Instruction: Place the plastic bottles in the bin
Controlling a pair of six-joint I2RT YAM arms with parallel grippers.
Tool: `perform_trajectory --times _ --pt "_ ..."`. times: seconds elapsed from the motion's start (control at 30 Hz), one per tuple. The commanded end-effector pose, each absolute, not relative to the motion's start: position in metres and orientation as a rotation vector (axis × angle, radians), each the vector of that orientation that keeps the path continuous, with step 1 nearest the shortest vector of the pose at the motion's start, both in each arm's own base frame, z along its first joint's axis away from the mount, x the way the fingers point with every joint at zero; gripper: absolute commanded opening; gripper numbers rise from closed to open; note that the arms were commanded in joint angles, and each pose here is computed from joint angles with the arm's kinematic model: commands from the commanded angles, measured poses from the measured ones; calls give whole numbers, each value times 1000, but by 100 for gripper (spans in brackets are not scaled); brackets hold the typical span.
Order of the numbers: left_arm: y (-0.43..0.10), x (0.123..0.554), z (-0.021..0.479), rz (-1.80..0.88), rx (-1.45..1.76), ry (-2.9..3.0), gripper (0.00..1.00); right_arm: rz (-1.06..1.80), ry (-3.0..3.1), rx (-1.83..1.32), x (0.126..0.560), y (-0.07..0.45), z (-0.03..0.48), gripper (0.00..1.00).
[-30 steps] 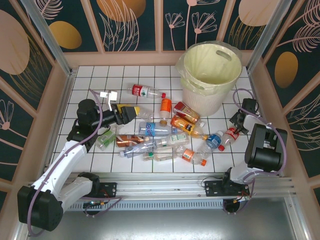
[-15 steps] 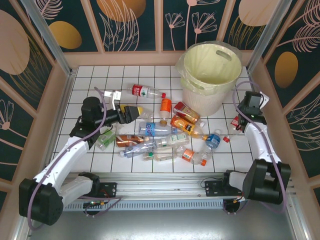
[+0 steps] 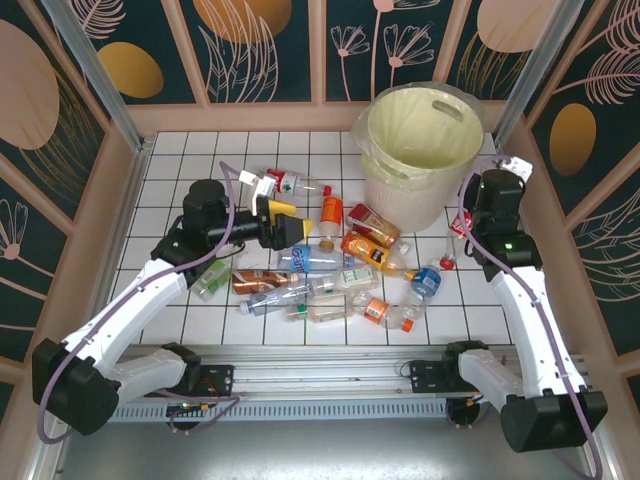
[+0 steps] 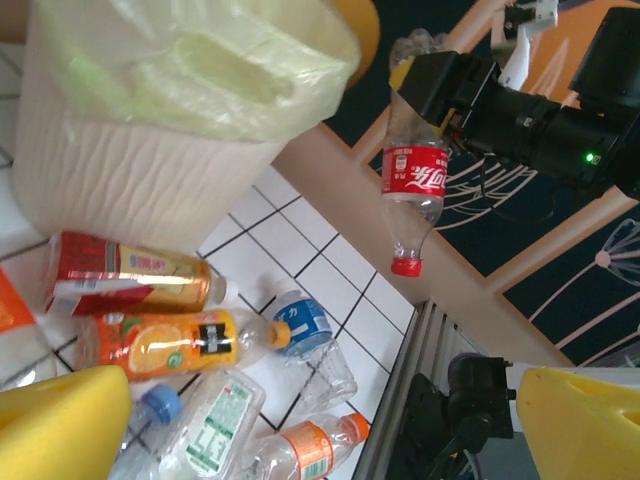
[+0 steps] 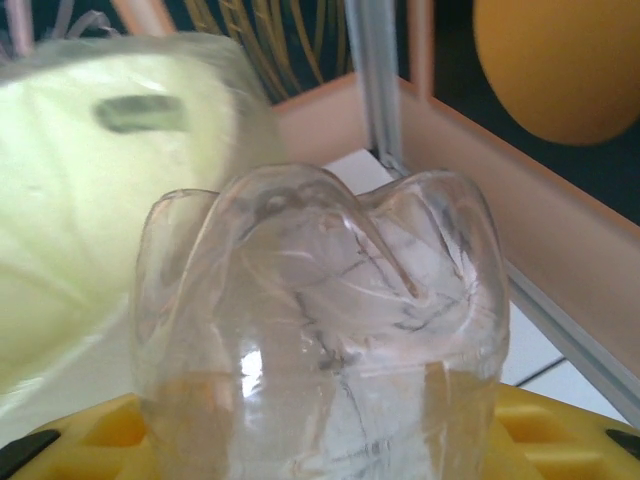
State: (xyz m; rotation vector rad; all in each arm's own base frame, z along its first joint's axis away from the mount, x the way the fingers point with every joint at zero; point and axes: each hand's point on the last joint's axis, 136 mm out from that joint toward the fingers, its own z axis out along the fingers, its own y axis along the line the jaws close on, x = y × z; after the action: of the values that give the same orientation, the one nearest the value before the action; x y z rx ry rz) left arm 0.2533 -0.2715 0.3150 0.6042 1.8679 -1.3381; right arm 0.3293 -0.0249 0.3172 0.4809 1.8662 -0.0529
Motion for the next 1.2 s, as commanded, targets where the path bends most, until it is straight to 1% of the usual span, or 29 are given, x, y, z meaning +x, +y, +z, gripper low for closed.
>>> perform_trajectory --times 0.0,0.2,0.4,0.53,0.63,0.8,0.97,1.07,1.17 --pt "-279 249 340 -1307 724 1769 99 44 1804 347 324 1 361 52" --pt "-283 243 370 -1269 803 1612 98 219 1678 156 323 43 420 52" --pt "-283 236 403 -1256 851 1466 99 299 1535 76 329 60 476 52" --pt "-277 235 408 -1216 832 1398 99 304 1471 48 340 65 504 52" --pt "-276 236 403 -1204 824 1400 99 296 1440 27 351 69 519 52" --pt "-276 238 398 -1179 829 1406 99 270 1408 -7 374 75 535 51" --pt "-276 240 380 -1170 824 1445 99 231 1410 -24 399 79 542 51" --pt "-275 242 378 -1159 820 1456 99 259 1417 -42 400 84 541 51" --pt "-275 243 375 -1147 822 1468 99 257 1441 -42 394 83 531 51"
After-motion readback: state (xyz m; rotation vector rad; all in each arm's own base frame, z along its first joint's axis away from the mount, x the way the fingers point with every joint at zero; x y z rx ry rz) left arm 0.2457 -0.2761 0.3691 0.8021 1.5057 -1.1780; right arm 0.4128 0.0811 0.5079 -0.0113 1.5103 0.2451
